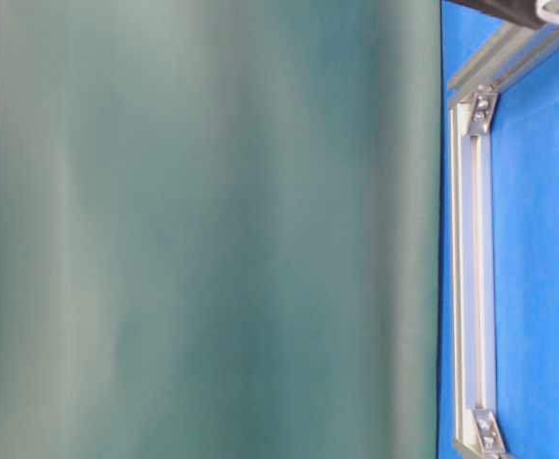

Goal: Insert the wire through the string loop located on the right side.

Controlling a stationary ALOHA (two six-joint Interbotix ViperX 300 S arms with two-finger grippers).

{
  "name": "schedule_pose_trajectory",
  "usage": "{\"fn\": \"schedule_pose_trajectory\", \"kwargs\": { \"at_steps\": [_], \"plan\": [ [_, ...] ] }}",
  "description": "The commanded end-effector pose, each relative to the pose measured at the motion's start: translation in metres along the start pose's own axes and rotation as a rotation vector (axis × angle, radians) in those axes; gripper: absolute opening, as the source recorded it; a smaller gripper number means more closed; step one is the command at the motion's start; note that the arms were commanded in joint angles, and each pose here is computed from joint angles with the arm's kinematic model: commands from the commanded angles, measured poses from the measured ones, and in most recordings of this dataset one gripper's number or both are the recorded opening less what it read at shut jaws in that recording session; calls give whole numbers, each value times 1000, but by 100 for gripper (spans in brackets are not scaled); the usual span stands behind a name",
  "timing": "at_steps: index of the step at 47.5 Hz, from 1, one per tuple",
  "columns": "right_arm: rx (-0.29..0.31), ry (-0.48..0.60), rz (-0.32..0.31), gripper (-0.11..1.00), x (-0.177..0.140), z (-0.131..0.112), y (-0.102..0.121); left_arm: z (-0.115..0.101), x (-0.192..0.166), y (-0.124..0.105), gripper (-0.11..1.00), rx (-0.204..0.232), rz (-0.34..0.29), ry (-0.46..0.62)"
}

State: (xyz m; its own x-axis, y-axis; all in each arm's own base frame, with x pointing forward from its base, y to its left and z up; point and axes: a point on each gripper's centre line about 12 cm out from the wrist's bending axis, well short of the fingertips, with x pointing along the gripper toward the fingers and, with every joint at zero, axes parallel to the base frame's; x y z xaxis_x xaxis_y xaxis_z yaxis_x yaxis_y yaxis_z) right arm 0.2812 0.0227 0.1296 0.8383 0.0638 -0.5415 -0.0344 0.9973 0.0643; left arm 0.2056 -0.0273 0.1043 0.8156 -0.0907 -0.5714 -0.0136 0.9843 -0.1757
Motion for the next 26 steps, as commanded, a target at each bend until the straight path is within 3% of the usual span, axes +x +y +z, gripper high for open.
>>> {"fn": "schedule_pose_trajectory", "kwargs": {
  "at_steps": [1,17,26],
  "plan": [
    [0,-35,3,68,-2,10,1,6,1,-2,89,4,-8,-17],
    [0,-38,3,68,-3,11,1,9,0,-3,87,3,-13,-32],
    [0,-55,5,68,-9,19,2,28,-2,-8,86,6,-28,-87]
  ]
}}
